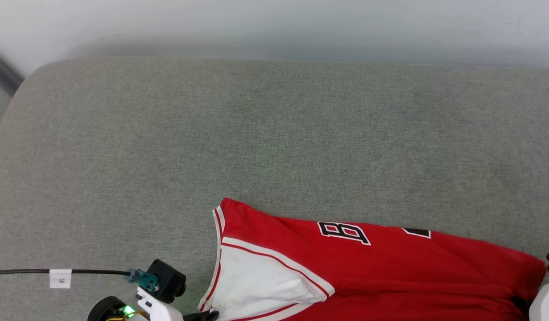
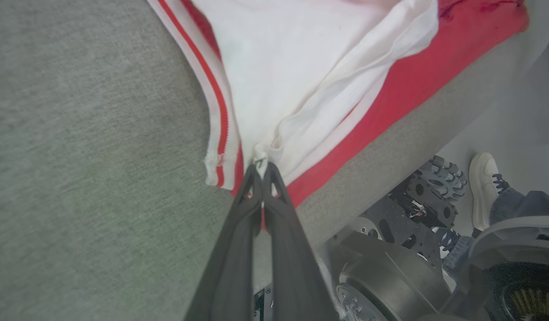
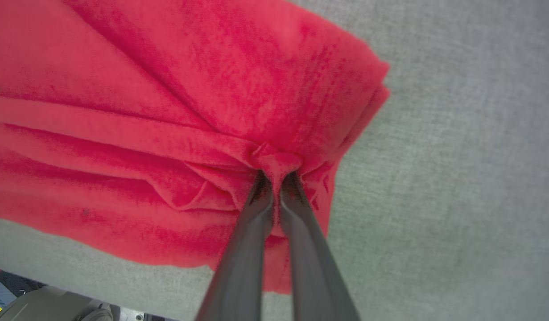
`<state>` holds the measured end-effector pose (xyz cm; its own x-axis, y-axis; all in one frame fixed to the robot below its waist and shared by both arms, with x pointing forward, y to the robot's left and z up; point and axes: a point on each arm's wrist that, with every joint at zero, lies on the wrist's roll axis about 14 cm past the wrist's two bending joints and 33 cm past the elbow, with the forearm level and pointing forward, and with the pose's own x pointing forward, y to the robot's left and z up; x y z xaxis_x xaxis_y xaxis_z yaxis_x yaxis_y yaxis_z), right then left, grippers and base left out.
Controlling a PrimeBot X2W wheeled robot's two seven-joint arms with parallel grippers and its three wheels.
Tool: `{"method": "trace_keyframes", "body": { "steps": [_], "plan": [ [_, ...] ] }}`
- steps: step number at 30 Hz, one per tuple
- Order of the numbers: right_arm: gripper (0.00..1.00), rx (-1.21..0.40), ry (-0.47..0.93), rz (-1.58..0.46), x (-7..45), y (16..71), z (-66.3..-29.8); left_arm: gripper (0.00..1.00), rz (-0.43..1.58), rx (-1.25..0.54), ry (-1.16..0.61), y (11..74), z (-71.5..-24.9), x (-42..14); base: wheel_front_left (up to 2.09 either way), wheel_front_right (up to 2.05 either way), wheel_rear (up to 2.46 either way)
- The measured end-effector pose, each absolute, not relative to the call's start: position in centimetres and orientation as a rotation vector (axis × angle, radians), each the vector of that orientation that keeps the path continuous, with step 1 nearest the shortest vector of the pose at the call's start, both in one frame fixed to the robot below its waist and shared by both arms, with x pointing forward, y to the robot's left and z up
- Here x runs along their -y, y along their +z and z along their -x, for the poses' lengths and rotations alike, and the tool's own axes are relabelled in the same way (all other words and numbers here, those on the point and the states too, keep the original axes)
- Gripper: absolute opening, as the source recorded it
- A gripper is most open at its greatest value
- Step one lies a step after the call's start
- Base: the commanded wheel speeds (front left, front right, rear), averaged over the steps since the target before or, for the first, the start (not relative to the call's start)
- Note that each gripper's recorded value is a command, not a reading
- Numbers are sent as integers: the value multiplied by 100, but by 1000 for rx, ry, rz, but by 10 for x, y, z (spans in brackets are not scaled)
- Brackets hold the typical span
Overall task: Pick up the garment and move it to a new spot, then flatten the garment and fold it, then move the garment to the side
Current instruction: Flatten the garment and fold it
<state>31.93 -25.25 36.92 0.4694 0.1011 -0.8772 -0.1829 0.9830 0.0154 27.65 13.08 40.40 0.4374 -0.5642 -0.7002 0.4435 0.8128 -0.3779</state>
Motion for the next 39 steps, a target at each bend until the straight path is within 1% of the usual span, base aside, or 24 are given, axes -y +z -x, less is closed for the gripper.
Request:
{"method": "trace_keyframes", "body": {
  "steps": [1, 2, 6, 9, 11, 13, 17, 22, 24, 27, 32, 36, 39],
  "plan": [
    [100, -1065, 176, 86, 253, 369, -320, 49, 128, -928, -632, 401, -276, -132, 0, 0, 0],
    [100, -1057, 175, 87, 253, 369, -321, 100, 118, -921, -636, 400, -277, -131, 0, 0, 0],
    [100, -1042, 175, 91, 257, 372, -321, 100, 130, -887, -649, 401, -278, -125, 0, 0, 0],
    [100, -1010, 171, 75, 258, 381, -322, 100, 128, -820, -647, 409, -284, -124, 0, 0, 0],
    [100, -955, 167, 49, 259, 395, -329, 100, 126, -750, -646, 421, -292, -122, 0, 0, 0],
    [100, -900, 171, 33, 257, 411, -334, 100, 137, -661, -638, 436, -302, -120, 0, 0, 0],
    [100, -840, 157, 14, 259, 435, -334, 100, 129, -392, -556, 481, -337, -130, 0, 0, 0],
    [100, -789, 109, -50, 259, 452, -333, 100, 116, -174, -439, 509, -359, -148, 0, 0, 0],
    [100, -802, 87, -75, 257, 448, -328, 100, 138, -93, -382, 517, -363, -155, 0, 0, 0],
    [100, -812, 54, -109, 255, 440, -326, 100, 7, 6, -303, 523, -368, -173, 0, 0, 0],
    [100, -848, -24, -155, 263, 418, -323, 100, 28, 40, -228, 520, -368, -174, 0, 0, 0],
    [100, -873, -73, -222, 264, 399, -322, 100, 59, 125, -114, 540, -374, -193, 0, 0, 0],
    [100, -897, -95, -260, 262, 385, -322, 100, 25, 120, -100, 534, -369, -197, 0, 0, 0]
  ]
}}
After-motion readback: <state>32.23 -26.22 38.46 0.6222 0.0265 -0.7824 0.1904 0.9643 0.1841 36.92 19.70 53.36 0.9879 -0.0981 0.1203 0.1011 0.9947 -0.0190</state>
